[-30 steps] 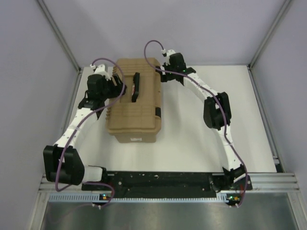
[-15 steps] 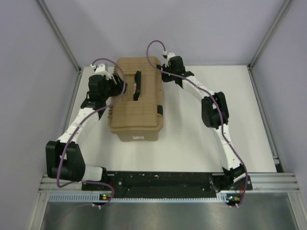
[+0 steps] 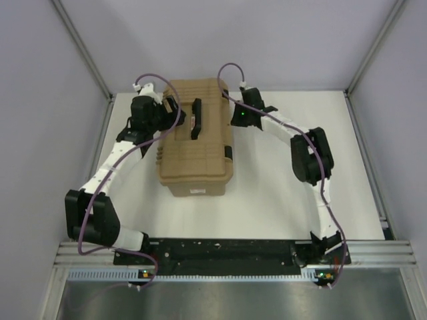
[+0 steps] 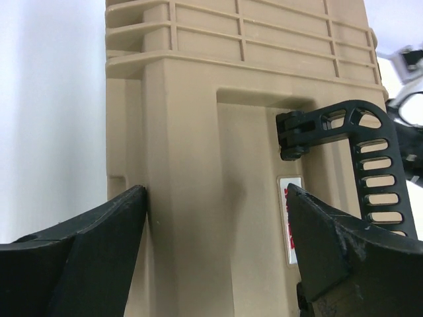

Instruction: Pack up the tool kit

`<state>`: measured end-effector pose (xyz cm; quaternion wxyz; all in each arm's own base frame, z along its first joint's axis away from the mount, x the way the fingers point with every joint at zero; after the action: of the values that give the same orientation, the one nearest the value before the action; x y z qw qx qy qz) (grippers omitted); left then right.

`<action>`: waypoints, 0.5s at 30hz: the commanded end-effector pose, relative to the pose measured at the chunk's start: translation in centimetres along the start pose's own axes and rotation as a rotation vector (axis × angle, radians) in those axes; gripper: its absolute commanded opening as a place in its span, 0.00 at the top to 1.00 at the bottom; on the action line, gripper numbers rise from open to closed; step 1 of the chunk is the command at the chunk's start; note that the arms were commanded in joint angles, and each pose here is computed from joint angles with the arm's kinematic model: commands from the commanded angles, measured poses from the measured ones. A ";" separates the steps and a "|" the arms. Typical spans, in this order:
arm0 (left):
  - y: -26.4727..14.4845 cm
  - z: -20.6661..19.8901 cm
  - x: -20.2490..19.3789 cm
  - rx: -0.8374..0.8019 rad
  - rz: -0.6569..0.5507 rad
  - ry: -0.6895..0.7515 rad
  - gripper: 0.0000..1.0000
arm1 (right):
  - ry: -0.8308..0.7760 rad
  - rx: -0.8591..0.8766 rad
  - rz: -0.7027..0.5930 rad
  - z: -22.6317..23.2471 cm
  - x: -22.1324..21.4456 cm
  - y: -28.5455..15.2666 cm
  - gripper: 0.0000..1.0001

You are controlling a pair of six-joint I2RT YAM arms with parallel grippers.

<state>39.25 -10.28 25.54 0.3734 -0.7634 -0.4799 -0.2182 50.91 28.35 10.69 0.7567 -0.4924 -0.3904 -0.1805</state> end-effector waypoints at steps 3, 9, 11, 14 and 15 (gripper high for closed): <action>-3.8 -6.4 2.6 -0.101 -0.034 -0.004 0.04 | 0.116 -0.256 -0.157 -7.4 5.7 -14.4 0.54; -9.1 -6.2 3.5 -0.052 -0.078 0.022 0.01 | 0.034 -0.368 -0.182 -7.8 3.0 -24.6 0.04; -11.1 -4.8 3.0 0.017 -0.082 0.020 0.02 | 0.020 -0.400 -0.171 -7.6 1.8 -27.7 0.01; -15.2 -3.3 1.5 0.076 -0.041 0.024 0.02 | 0.000 -0.421 -0.200 -6.9 0.4 -33.1 0.01; -16.8 -3.0 1.0 0.077 -0.032 0.027 0.02 | -0.004 -0.429 -0.209 -6.6 -0.1 -34.8 0.01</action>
<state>30.13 -9.69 34.85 0.3644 -0.7462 -0.5018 -0.2420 36.11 9.04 29.16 0.6326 -0.5682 -0.3902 -0.3530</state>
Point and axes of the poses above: each gripper's point midway between its finger pads, its own y axis out along the fingers, its own z axis along the line the jaws close on, x = y × z, the point moved 5 cm from there along -y, back along the fingers, and after that the axes turned 15 degrees about -y, right-handed, at the moved point
